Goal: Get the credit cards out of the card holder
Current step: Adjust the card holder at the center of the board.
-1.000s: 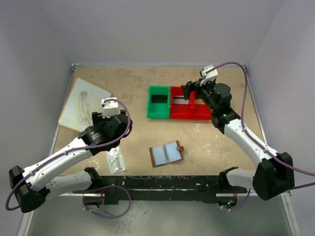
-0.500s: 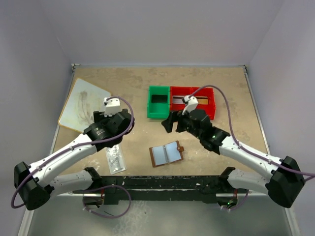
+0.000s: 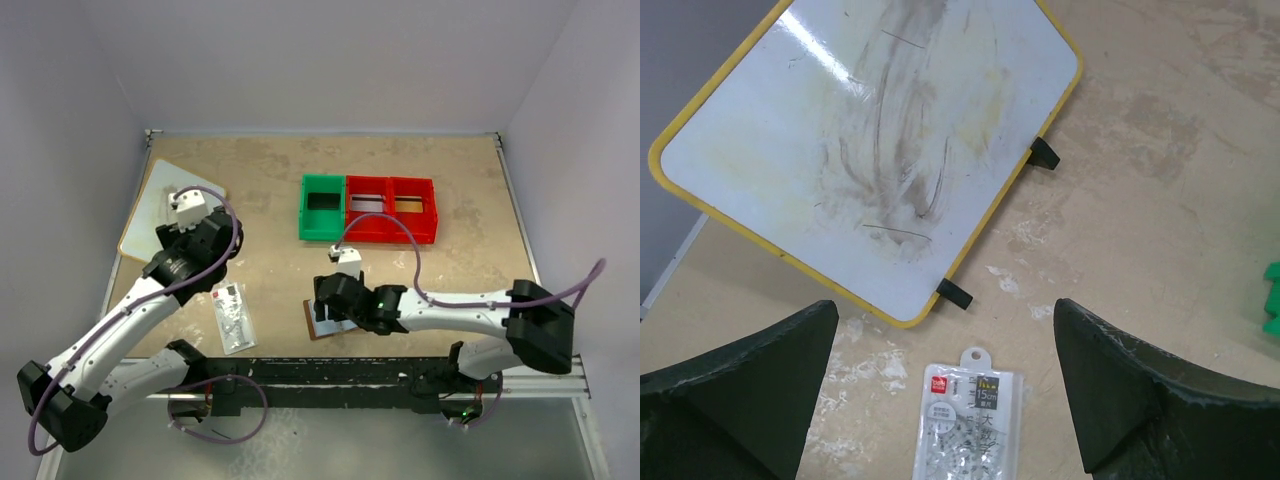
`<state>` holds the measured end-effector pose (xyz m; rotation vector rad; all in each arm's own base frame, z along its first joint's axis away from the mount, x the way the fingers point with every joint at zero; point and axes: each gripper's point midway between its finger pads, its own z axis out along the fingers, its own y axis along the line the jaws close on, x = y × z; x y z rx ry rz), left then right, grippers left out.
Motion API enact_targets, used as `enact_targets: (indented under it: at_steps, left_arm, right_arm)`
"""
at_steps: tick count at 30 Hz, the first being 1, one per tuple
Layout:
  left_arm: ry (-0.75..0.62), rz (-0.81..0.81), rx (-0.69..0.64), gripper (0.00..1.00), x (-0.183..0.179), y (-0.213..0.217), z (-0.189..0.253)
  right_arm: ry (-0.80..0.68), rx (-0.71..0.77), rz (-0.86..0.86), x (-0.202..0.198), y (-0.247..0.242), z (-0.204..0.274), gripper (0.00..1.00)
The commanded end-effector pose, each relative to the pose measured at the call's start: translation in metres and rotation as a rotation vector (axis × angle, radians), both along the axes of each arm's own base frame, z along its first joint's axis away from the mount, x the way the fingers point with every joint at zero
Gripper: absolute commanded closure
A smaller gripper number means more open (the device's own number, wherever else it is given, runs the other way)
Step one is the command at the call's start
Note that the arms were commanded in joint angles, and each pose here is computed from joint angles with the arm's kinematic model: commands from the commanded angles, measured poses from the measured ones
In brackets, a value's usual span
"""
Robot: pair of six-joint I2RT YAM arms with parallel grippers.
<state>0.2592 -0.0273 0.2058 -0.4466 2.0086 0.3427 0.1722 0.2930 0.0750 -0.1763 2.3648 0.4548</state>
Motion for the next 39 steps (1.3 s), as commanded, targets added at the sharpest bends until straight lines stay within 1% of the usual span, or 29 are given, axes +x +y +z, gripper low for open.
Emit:
enact_targets:
  at_steps: [1,6,18,27,34,39]
  left_arm:
    - [-0.076,0.057,-0.011,0.13,-0.002,0.011,0.015]
    - [-0.060,0.047,-0.005,0.13,-0.001,0.009,0.013]
    - [-0.045,0.042,0.004,0.13,-0.001,0.008,0.011]
    - [-0.032,0.036,0.010,0.13,0.000,0.007,0.008]
    - [-0.029,0.035,0.011,0.14,0.000,0.007,0.008]
    - [-0.022,0.031,0.014,0.14,0.001,0.006,0.006]
  right_arm:
    - [0.000,-0.044,-0.067,0.000,0.009,0.003,0.29]
    - [0.025,-0.038,-0.020,-0.006,0.024,-0.005,0.30]
    - [0.052,-0.122,-0.036,-0.005,0.023,-0.022,0.33]
    - [0.062,-0.154,-0.030,-0.004,0.028,-0.028,0.34]
    - [0.072,-0.216,-0.050,-0.005,0.017,-0.039,0.35]
    - [0.080,-0.226,-0.064,-0.005,0.014,-0.043,0.35]
